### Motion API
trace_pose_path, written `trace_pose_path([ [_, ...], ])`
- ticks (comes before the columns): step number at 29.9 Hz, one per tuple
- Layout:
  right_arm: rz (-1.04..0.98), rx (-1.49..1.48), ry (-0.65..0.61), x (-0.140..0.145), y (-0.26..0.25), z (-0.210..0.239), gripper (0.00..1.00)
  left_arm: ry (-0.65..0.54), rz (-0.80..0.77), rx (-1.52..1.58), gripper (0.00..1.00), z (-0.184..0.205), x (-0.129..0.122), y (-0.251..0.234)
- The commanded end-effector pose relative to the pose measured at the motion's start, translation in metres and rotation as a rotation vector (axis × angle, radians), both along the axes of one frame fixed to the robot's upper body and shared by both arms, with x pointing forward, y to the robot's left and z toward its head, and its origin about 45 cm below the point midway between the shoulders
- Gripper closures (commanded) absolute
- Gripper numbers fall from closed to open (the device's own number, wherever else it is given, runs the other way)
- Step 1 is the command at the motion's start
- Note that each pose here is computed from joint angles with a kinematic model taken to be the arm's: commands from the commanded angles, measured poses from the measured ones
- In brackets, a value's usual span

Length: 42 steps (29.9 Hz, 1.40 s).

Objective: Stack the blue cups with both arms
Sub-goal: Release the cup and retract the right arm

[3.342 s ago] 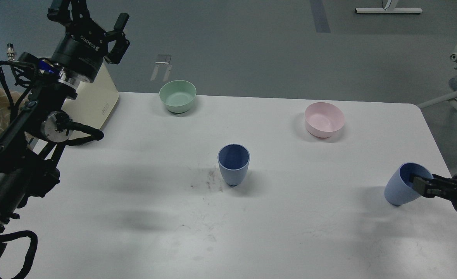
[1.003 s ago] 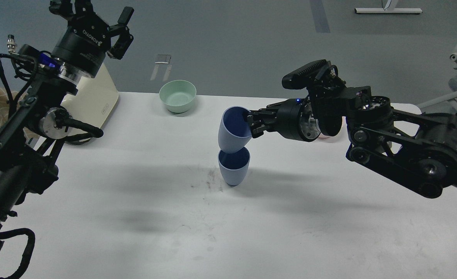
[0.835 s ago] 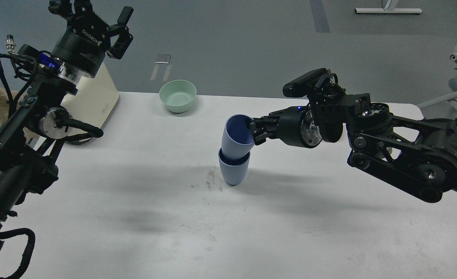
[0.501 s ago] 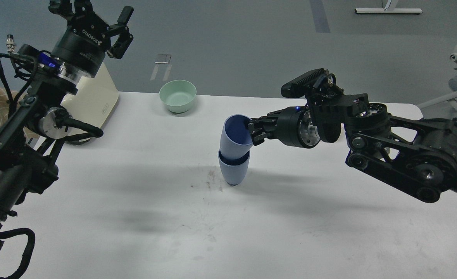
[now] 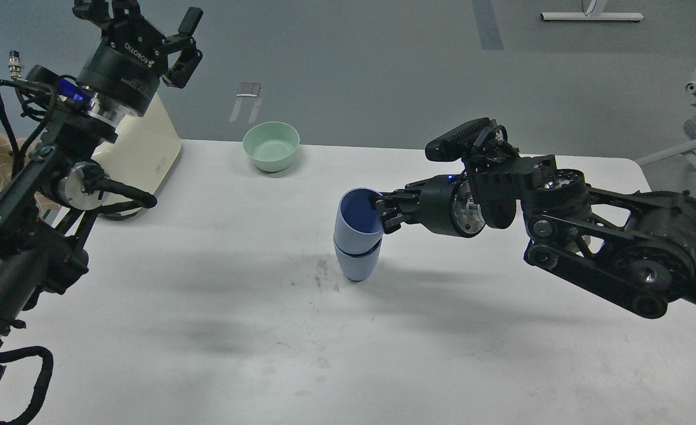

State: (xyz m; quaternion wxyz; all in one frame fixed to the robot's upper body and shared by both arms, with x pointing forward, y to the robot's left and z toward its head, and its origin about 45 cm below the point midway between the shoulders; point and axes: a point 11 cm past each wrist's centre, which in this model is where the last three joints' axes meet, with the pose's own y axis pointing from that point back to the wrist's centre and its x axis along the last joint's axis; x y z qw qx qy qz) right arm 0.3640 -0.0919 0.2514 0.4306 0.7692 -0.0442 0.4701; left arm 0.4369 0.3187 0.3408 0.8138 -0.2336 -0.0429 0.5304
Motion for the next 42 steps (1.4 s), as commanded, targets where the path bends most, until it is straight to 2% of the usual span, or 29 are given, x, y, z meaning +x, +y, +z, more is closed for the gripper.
trace_pose_path([
  [1,-0.001,0.001,0.002,0.000,0.000,-0.001,0.79,0.002,-0.001,-0.002,0.02,-0.001,0.000,-0.001],
  [3,-0.002,0.002,0.001,0.000,0.000,0.000,0.76,0.003,0.000,-0.002,0.02,-0.001,0.000,0.000],
  [9,-0.004,0.007,-0.002,0.001,0.000,0.002,0.75,0.002,-0.001,-0.002,0.02,-0.001,0.000,-0.001],
  [11,-0.006,0.012,-0.004,0.002,0.000,0.004,0.70,0.002,-0.001,-0.002,0.02,-0.001,0.000,-0.001],
  [13,-0.015,0.034,-0.013,0.005,0.000,0.011,0.58,0.004,-0.001,-0.003,0.02,-0.002,0.000,-0.001],
  [14,-0.032,0.067,-0.027,0.011,0.000,0.022,0.43,0.004,-0.001,-0.003,0.02,-0.002,0.000,-0.001],
  [15,-0.057,0.110,-0.051,0.019,-0.001,0.038,0.20,0.005,-0.003,-0.003,0.02,-0.002,0.000,-0.002],
  [16,-0.068,0.139,-0.063,0.023,-0.002,0.047,0.07,0.006,-0.002,-0.002,0.02,-0.003,0.000,-0.001],
  [17,-0.081,0.169,-0.075,0.027,-0.002,0.057,0.00,0.006,-0.003,-0.003,0.02,-0.003,0.000,-0.002],
  [21,-0.242,0.349,-0.155,0.068,-0.032,0.116,0.00,0.013,-0.002,-0.005,0.02,-0.006,-0.001,-0.001],
  [23,-0.280,0.405,-0.183,0.076,-0.044,0.136,0.00,0.015,-0.003,-0.008,0.02,-0.006,-0.002,0.000],
  [24,-0.321,0.463,-0.212,0.083,-0.059,0.155,0.00,0.016,0.001,-0.014,0.02,-0.006,-0.001,0.001],
  [29,-0.533,0.705,-0.242,0.108,-0.137,0.197,0.00,0.037,0.020,-0.015,0.02,-0.013,0.001,0.007],
  [30,-0.533,0.706,-0.242,0.108,-0.137,0.197,0.00,0.037,0.020,-0.015,0.02,-0.013,0.001,0.007],
  [35,-0.735,0.995,-0.141,0.121,-0.218,0.197,0.00,0.025,0.015,-0.008,0.02,-0.007,0.005,0.005],
  [42,-0.855,1.416,0.035,0.115,-0.289,0.178,0.00,0.067,-0.038,0.017,0.02,-0.004,0.006,0.004],
])
